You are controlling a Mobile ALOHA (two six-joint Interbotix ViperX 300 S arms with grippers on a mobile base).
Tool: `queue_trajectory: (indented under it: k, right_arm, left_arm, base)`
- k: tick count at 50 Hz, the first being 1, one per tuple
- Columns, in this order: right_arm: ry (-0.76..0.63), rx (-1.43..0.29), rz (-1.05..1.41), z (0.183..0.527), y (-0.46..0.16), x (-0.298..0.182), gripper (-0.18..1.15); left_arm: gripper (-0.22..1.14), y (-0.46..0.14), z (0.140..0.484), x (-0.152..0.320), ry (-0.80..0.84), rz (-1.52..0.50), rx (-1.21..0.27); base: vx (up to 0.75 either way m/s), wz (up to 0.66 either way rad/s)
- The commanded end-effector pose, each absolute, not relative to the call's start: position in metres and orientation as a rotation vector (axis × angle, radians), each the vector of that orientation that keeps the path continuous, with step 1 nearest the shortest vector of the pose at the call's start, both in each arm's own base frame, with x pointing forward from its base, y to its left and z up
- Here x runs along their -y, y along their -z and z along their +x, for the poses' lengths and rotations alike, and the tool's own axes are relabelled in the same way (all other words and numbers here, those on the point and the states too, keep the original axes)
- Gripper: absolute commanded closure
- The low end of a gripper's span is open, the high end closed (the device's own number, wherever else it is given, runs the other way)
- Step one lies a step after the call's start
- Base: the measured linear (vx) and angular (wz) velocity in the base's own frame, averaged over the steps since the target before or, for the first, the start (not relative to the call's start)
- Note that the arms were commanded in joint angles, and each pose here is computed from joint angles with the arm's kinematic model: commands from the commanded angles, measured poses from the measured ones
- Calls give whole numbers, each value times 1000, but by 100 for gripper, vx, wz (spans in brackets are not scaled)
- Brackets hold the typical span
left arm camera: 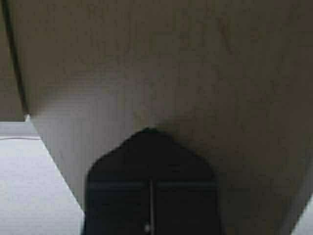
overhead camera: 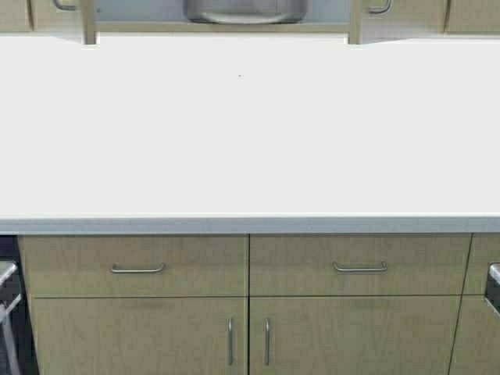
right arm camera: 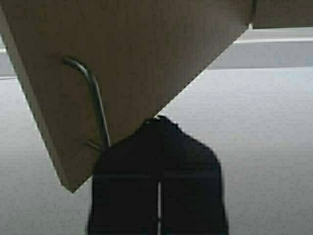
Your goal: Open the cabinet, put the pot inside, then close it
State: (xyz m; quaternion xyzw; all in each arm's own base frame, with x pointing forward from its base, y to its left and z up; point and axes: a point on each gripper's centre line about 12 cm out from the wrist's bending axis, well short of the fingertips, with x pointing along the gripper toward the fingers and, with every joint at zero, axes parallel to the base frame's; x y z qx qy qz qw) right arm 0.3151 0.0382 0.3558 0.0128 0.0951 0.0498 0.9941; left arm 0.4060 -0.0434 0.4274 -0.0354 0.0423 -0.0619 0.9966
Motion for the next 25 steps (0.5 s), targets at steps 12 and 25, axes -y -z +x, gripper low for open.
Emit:
queue_trajectory:
  k: [12,25]
  right_arm:
    - [-118,-108,31,350,-389,-45,91]
    - [-190,-64,29,389,-413,-78,91]
  left_arm:
    - [89,-426,383,49,141,-29,-74]
    - [89,-403,335,43,140,-20,-106]
  base:
    - [4,1]
    - [7,4]
